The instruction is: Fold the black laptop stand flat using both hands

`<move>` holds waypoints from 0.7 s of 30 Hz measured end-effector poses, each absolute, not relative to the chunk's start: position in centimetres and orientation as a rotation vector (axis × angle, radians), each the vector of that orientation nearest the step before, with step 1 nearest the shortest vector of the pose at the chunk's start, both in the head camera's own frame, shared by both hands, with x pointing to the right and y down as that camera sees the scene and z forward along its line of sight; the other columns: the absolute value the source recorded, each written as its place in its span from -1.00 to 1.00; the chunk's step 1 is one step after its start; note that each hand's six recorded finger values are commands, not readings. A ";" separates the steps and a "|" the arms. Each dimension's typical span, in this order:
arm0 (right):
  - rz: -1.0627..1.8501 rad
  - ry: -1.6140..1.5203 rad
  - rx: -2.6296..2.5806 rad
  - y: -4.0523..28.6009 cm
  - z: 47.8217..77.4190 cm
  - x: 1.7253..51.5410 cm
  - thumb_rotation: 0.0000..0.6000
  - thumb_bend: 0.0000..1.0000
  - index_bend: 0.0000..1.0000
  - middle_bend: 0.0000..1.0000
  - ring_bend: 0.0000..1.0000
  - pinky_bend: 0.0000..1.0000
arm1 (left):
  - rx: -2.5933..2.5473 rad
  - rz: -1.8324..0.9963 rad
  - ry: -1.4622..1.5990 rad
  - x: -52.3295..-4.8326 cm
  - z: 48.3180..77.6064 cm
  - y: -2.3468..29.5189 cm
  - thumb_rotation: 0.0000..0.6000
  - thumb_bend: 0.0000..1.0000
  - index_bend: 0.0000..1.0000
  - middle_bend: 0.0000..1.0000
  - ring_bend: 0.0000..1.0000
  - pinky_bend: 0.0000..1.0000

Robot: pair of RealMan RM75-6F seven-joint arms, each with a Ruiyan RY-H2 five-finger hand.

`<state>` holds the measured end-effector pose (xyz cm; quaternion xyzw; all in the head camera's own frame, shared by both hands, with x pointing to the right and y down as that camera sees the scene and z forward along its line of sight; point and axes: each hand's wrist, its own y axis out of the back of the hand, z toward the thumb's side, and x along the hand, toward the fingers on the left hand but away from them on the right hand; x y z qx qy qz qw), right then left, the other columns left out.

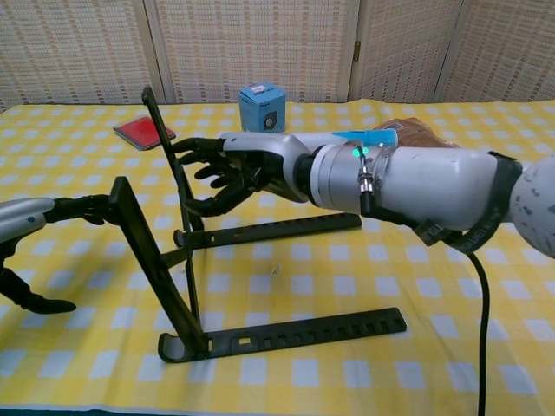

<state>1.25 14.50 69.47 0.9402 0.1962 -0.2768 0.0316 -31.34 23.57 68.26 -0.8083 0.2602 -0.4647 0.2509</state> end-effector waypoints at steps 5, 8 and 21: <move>-0.832 0.567 2.909 15.0 69.2 0.4 1.00 -0.05 -1.00 -1.00 -1.00 -1.00 | -2.238 -1.218 0.694 -29.4 68.2 23.8 1.00 -0.62 -0.80 -0.61 -0.66 -0.87; -0.820 0.543 2.919 15.3 69.0 0.0 1.00 -0.05 -1.00 -1.00 -1.00 -1.00 | -2.255 -1.193 0.682 -28.3 68.1 23.9 1.00 -0.62 -0.80 -0.61 -0.66 -0.87; -0.794 0.534 2.934 14.6 68.2 1.8 1.00 -0.05 -1.00 -1.00 -1.00 -1.00 | -2.235 -1.223 0.677 -28.3 68.4 23.8 1.00 -0.62 -0.80 -0.61 -0.65 -0.87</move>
